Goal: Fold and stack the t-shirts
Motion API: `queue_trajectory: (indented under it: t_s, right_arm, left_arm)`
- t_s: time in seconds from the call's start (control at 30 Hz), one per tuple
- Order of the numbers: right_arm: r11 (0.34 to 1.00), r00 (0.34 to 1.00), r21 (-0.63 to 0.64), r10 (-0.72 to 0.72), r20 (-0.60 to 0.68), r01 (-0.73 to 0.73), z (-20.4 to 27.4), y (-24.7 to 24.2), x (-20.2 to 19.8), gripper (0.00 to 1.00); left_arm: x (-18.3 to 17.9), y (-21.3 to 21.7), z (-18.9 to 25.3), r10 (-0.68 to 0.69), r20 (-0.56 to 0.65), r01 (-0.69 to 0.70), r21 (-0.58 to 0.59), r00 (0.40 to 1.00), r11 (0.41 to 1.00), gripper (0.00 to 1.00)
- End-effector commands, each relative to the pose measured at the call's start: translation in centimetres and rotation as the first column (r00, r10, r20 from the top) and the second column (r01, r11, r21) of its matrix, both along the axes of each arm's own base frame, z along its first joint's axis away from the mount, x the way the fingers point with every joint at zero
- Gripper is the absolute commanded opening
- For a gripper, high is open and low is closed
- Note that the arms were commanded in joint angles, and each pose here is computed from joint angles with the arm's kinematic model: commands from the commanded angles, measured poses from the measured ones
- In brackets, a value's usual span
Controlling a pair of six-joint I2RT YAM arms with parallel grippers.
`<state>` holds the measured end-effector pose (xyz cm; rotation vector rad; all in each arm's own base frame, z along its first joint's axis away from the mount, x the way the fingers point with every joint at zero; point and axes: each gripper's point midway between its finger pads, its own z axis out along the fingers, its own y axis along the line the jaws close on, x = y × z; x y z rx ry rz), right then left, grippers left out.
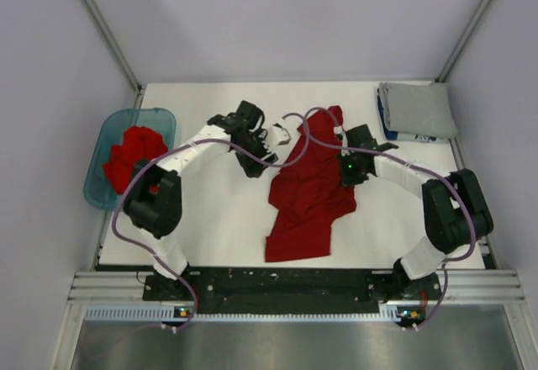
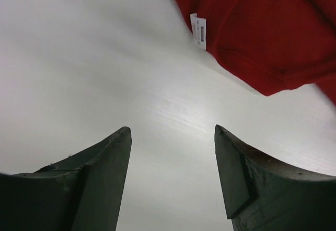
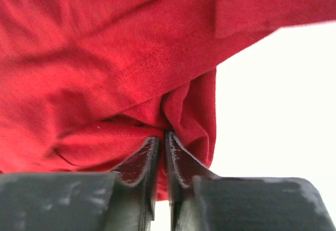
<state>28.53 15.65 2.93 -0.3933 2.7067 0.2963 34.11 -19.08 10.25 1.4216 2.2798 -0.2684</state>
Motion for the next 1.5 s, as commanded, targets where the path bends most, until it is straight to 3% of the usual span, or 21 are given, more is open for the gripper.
queue_trajectory:
  t_s: [0.0,0.07,0.1,0.23,0.33,0.43,0.57,0.77,0.87,1.2,1.37,1.47]
  right_arm:
    - [0.994,0.979,0.086,-0.086,0.185,0.071,6.0,-0.8,6.8,0.23]
    - [0.989,0.976,0.114,-0.118,0.185,0.098,6.9,-1.2,8.3,0.42]
    - [0.986,0.973,0.122,-0.133,0.188,0.111,7.4,-1.4,8.5,0.46]
    - [0.986,0.947,0.136,-0.132,0.292,0.095,11.1,-1.5,7.6,0.48]
    - [0.988,0.912,0.123,0.032,0.409,-0.09,13.4,2.2,5.2,0.5]
    - [0.946,0.859,0.1,0.231,0.458,-0.308,13.4,7.2,1.8,0.54]
    - [0.882,0.805,0.037,0.411,0.427,-0.47,10.7,12.4,-0.8,0.56]
    - [0.843,0.791,-0.128,0.536,0.296,-0.523,5.5,16.9,-1.0,0.57]
    - [0.842,0.807,-0.204,0.537,0.244,-0.499,3.6,16.6,-0.2,0.57]
    - [0.778,0.773,-0.237,0.619,0.136,-0.582,-0.1,17.2,-1.7,0.54]
    - [0.727,0.722,-0.267,0.678,0.139,-0.632,0.1,18.5,-2.7,0.54]
    - [0.725,0.719,-0.253,0.682,0.131,-0.641,-0.1,18.9,-2.8,0.46]
  left_arm:
    - [1.1,-6.4,0.2,-0.114,0.032,0.116,-0.047,0.993,0.992,0.7]
    - [0.7,-8.3,-1.2,-0.133,-0.014,0.133,-0.04,0.991,0.99,0.7]
    - [0.5,-8.9,-1.5,-0.136,-0.032,0.135,-0.036,0.99,0.99,0.7]
    - [1.6,-8.4,-1.5,-0.055,-0.017,0.055,-0.021,0.998,0.998,0.7]
    - [3.1,-5.7,-0.5,0.044,0.013,-0.044,-0.016,0.999,0.999,0.7]
    - [4.2,-2.6,1.4,0.148,0.026,-0.146,-0.059,0.989,0.987,0.71]
    - [5.4,3.5,4.2,0.312,0.054,-0.306,-0.096,0.948,0.947,0.71]
    - [5.3,12.2,7.7,0.518,0.14,-0.499,-0.15,0.844,0.853,0.72]
    - [4.6,14.8,9.2,0.563,0.215,-0.539,-0.163,0.798,0.827,0.73]
    - [3.4,16.6,10.0,0.581,0.247,-0.549,-0.188,0.776,0.814,0.73]
    - [3.4,16.7,9.9,0.577,0.248,-0.548,-0.181,0.778,0.817,0.73]
    - [3.4,16.8,9.9,0.579,0.25,-0.551,-0.179,0.776,0.815,0.73]
